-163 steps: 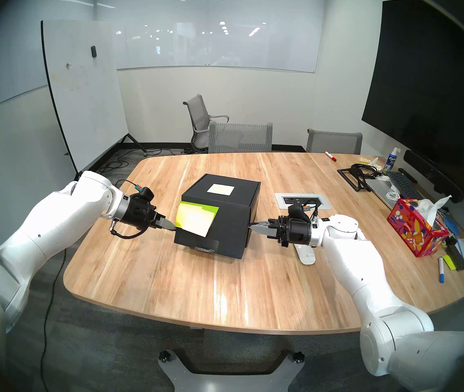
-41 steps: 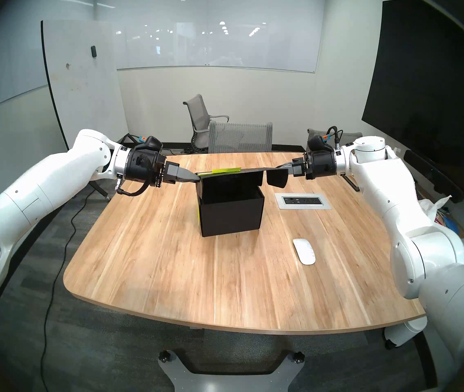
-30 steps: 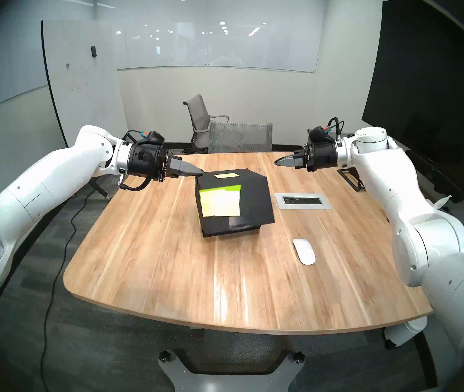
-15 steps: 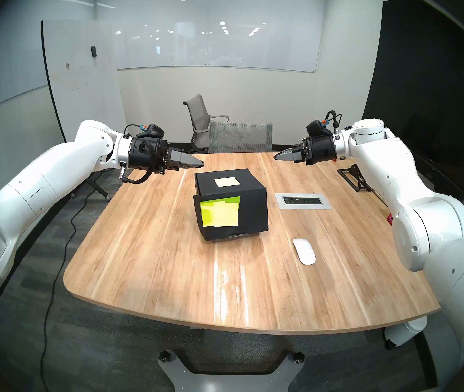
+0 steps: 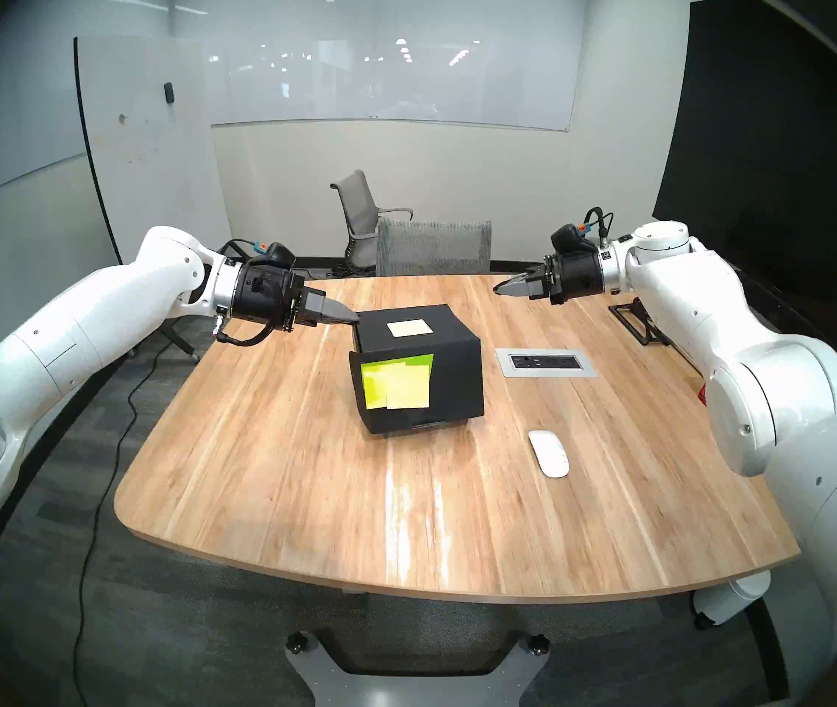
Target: Open the box and place the mouse inside
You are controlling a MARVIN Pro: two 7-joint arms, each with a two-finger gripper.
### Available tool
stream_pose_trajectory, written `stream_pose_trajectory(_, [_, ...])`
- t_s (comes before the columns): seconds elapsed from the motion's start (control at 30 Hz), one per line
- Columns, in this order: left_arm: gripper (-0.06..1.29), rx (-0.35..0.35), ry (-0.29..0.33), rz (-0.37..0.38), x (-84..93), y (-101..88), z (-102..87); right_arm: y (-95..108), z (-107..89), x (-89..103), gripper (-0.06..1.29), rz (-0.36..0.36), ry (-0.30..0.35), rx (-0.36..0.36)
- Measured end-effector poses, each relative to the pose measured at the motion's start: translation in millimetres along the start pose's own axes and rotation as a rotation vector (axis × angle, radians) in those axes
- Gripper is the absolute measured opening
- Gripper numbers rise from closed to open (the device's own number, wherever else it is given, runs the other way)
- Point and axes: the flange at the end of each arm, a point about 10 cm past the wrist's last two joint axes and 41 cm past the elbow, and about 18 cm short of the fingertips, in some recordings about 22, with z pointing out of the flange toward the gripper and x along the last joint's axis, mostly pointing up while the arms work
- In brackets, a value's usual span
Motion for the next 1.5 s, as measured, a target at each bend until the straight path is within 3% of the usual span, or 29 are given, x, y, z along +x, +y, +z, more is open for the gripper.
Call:
stream_pose_trajectory(0.47, [-0.02, 0.121, -0.053, -0.046, -15.7, -37.5, -16.3, -13.6, 18.0, -11.0, -0.03, -0.018, 0.065, 0.061])
stream_pose_trajectory(1.07, [-0.02, 0.173, -0.087, -0.07, -22.4, -58.5, -20.3, -60.7, 64.7, -41.0, -0.03, 0.071, 0.129, 0.219])
stream_pose_trajectory(1.5, [-0.02, 0.205, -0.067, -0.097, -21.5, -71.3, -28.7, -91.4, 74.7, -54.1, -0.03, 0.118, 0.135, 0.289])
